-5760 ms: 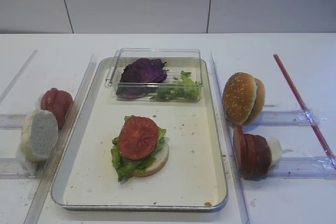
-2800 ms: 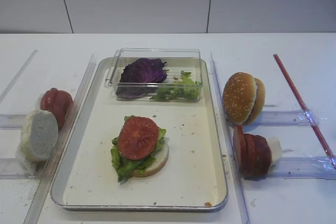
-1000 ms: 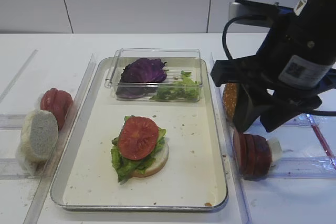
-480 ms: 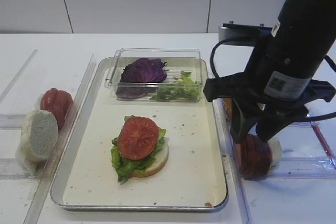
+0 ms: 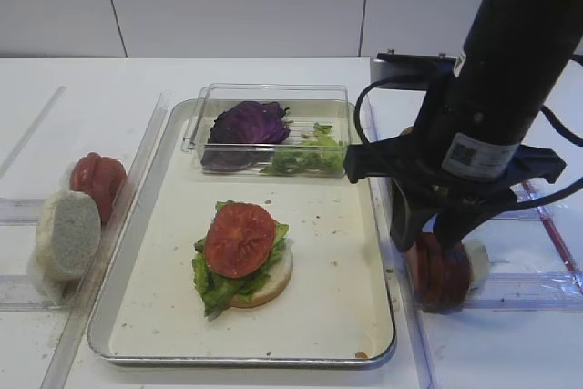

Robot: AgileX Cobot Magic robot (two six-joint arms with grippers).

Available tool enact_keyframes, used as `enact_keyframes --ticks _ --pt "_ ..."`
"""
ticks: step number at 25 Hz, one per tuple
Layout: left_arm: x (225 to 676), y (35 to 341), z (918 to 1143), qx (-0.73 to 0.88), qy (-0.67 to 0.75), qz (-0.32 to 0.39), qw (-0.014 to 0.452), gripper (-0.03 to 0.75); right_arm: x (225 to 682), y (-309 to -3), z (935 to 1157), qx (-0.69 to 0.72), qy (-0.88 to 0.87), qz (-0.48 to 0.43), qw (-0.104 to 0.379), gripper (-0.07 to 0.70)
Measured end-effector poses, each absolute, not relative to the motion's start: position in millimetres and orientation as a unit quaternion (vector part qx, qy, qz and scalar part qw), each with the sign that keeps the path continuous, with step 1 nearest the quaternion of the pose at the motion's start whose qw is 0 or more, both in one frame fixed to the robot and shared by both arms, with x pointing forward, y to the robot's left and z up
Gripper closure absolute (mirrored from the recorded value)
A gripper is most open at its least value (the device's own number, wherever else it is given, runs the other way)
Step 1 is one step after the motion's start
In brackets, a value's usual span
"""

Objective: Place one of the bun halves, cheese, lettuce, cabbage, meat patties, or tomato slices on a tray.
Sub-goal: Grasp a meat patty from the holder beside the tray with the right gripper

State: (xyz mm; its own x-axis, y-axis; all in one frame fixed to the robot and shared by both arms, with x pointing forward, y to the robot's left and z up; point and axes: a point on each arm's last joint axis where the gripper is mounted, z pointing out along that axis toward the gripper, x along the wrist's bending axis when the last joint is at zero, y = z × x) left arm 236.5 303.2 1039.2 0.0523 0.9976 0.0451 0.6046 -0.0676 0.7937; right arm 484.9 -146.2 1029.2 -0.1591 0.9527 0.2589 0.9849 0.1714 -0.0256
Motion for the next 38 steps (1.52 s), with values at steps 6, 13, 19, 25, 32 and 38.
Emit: enact_keyframes --ticks 6,13,19,25,32,38 --pt "236.5 303.3 1039.2 0.656 0.61 0.32 0.307 0.255 489.3 -143.4 1021.2 -0.643 -0.755 -0.07 0.113 0.301" --pt "236.5 305.1 1039.3 0.65 0.617 0.324 0.303 0.255 492.4 -142.0 1018.7 -0.644 -0.753 -0.078 0.109 0.355" --pt "236.5 305.1 1039.3 0.649 0.617 0.324 0.303 0.255 493.5 -142.1 1018.1 -0.64 -0.757 -0.08 0.105 0.389" --pt "236.5 305.1 1039.3 0.649 0.617 0.324 0.303 0.255 494.6 -144.0 1017.5 -0.637 -0.761 -0.076 0.092 0.393" --pt "236.5 305.1 1039.3 0.649 0.618 0.324 0.304 0.255 497.0 -143.2 1011.4 -0.63 -0.768 -0.068 0.093 0.394" --pt "236.5 305.1 1039.3 0.649 0.618 0.324 0.304 0.255 497.5 -141.7 1011.9 -0.619 -0.776 -0.075 0.097 0.434"
